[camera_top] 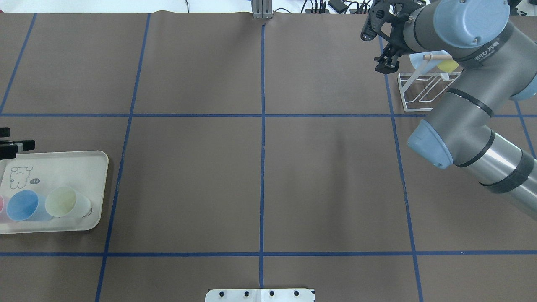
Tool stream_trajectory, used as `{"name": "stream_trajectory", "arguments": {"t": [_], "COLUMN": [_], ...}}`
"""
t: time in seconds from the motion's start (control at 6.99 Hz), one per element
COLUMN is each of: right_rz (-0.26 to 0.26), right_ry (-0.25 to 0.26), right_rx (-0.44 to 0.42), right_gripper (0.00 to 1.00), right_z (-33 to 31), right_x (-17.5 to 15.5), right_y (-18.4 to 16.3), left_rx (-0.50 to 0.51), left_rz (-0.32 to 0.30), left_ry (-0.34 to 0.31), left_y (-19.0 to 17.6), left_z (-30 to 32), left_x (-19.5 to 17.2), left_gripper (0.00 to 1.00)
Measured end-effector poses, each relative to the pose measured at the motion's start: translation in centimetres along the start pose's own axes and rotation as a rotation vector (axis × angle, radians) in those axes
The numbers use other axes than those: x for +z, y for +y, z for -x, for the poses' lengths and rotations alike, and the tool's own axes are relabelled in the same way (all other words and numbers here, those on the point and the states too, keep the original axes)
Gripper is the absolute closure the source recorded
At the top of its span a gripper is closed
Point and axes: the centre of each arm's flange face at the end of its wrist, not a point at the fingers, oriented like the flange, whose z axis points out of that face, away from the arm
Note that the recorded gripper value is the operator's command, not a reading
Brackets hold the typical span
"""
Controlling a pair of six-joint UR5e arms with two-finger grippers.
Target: Transfer IKEA cup to right arm and place on rack
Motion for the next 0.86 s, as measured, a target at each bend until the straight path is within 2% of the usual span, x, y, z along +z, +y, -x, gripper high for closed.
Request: {"name": "stream_trajectory", "arguments": {"t": [0.29, 0.43, 0.57, 0.86], "right_rz": [-0.060, -0.071, -0.079, -0.083], "right_ry": [-0.130, -0.176, -0.200, -0.214], "right_rx": [0.281, 0.365, 0.395, 0.401], "right_gripper": [0.02, 0.02, 0.02, 0.02], "right_z": [3.0, 4.6, 5.6, 6.5], "right_x": [-2.0, -2.5, -2.7, -2.8], "right_y": [-1.9, -3.0, -3.6, -3.8], "left_rx": [0.015, 0.020, 0.031, 0.059], "left_rz": [0.041, 0.068, 0.089, 0.139], "left_ry": [-0.027, -0.040, -0.060, -0.091], "left_y": [2.4, 3.9, 5.4, 8.4], "left_z": [0.7, 0.7, 0.5, 0.2], "left_x": [-0.3, 0.1, 0.7, 1.7], "left_gripper": [0.00, 0.00, 0.00, 0.00]}}
